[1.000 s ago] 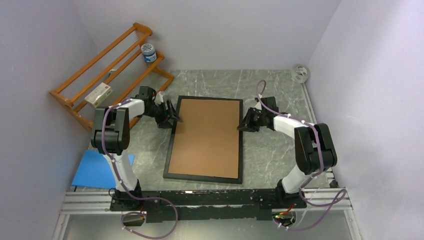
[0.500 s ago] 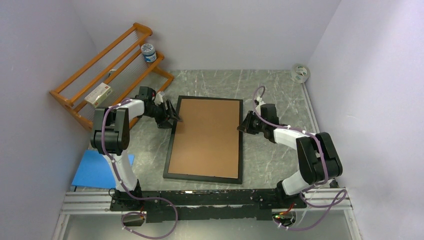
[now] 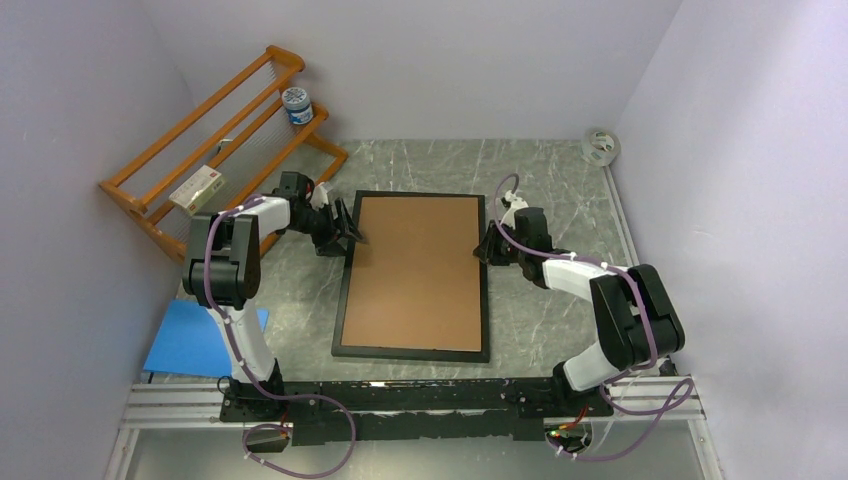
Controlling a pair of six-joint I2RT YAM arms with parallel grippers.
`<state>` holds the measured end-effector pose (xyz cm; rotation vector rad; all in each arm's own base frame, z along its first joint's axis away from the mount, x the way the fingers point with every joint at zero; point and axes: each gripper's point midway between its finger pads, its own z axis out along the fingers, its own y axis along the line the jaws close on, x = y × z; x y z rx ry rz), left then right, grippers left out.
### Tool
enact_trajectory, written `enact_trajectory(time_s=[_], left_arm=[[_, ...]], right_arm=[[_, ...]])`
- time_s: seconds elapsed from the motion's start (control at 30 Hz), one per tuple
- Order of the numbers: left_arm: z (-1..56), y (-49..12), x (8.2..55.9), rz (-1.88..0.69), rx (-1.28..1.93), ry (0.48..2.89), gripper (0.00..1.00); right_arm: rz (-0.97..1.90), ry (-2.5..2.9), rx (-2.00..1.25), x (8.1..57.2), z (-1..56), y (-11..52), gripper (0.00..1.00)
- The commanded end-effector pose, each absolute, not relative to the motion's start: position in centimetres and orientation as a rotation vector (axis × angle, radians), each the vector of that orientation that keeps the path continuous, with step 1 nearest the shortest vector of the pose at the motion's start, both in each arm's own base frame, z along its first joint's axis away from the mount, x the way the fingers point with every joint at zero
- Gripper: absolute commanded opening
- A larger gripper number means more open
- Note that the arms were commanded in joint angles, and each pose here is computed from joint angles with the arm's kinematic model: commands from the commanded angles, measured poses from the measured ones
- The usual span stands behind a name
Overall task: Put the photo into the frame
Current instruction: Adjust the photo frame item on the photo frame.
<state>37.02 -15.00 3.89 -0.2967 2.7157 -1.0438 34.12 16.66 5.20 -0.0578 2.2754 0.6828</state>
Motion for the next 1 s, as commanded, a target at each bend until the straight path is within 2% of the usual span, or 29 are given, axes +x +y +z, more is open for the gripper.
enact_trajectory(time_s=[0.0,0.3,0.47,0.57,0.67,0.73,0.83,0.97], left_arm=[[3.2,-15.9,36.2,-1.061,-0.253,2.766,0.73],[3.1,-15.8,36.0,-1.049,-0.260,2.771,0.73],[3.1,-15.7,36.0,-1.044,-0.265,2.768,0.74],[3.0,-15.5,35.8,-1.023,-0.273,2.775,0.76],[3.1,-15.3,35.7,-1.001,-0.274,2.776,0.79],[3.3,-15.1,35.6,-0.993,-0.272,2.775,0.83],[4.1,-15.0,35.6,-0.978,-0.260,2.764,0.85],[4.8,-14.7,35.5,-0.948,-0.260,2.759,0.86]], right_arm=[[0.676,2.071,-0.122,36.8,10.6,18.0,0.21],[0.584,1.921,-0.147,37.3,14.6,17.4,0.18],[0.562,1.945,-0.176,37.4,13.0,17.4,0.21],[0.511,1.984,-0.154,38.0,11.1,16.9,0.32],[0.436,2.028,-0.092,38.9,10.3,15.8,0.50],[0.420,2.056,-0.072,38.9,10.5,15.6,0.57],[0.429,2.044,-0.026,38.6,11.9,15.3,0.64],[0.484,2.110,0.014,37.1,12.0,15.7,0.64]])
